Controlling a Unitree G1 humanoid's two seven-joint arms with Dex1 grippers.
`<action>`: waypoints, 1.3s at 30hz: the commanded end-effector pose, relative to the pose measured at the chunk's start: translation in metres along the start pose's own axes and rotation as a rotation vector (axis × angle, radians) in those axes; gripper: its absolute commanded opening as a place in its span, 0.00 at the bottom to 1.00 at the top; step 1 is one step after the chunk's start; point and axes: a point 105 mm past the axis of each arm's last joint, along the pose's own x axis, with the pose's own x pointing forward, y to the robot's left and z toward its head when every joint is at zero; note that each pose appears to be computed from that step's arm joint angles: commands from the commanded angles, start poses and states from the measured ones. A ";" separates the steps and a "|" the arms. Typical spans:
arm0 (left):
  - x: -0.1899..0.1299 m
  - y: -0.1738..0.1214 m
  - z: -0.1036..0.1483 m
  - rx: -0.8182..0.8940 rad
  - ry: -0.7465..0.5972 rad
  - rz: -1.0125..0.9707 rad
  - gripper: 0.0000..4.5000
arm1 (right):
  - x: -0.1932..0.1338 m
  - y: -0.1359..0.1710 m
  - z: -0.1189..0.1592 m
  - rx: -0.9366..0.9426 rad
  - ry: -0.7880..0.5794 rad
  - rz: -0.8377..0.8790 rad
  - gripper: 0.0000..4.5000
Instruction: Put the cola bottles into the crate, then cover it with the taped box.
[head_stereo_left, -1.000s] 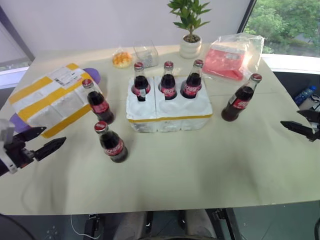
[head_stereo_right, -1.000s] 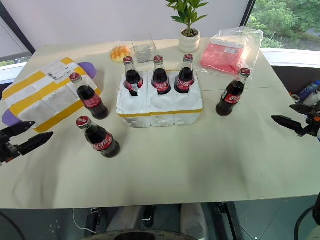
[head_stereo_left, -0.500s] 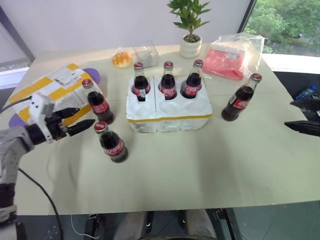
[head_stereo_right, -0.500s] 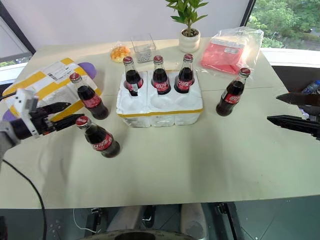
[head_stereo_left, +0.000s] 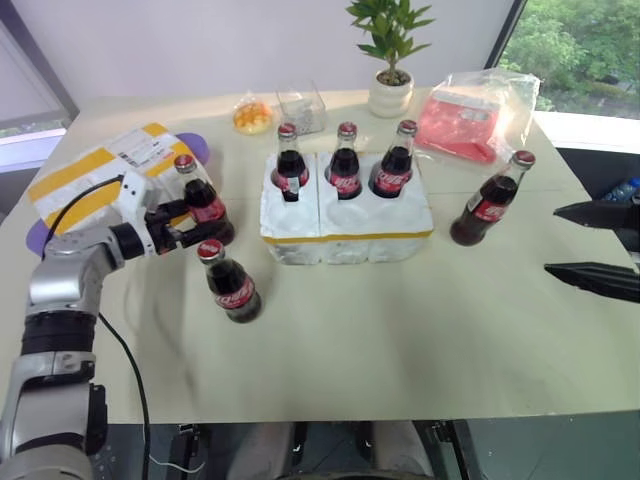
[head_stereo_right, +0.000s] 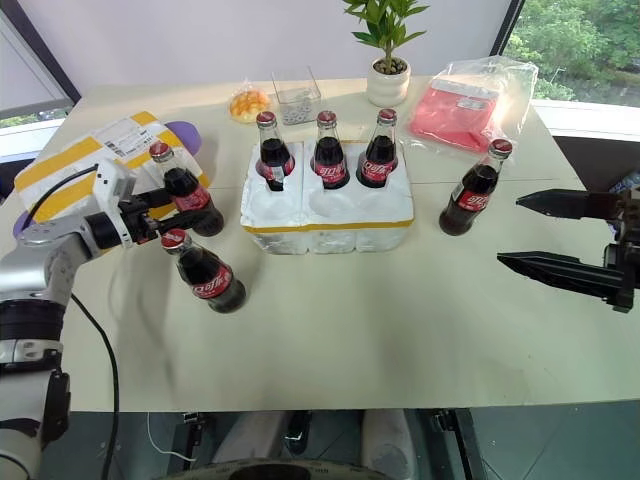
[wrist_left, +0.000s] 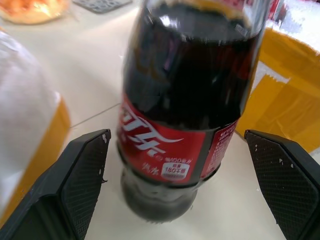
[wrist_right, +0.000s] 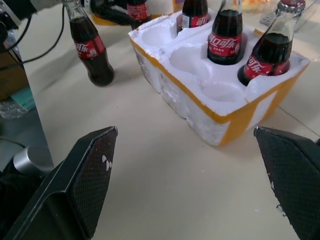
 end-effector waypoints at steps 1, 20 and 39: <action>0.005 0.002 0.016 0.033 -0.044 -0.004 0.99 | 0.002 0.005 0.005 -0.031 -0.014 -0.003 1.00; 0.007 -0.033 0.110 -0.008 -0.170 -0.364 0.63 | 0.014 0.006 -0.004 -0.006 -0.037 -0.042 1.00; 0.068 -0.084 0.114 0.217 -0.058 -0.670 0.63 | 0.000 0.018 -0.017 0.030 -0.056 -0.199 1.00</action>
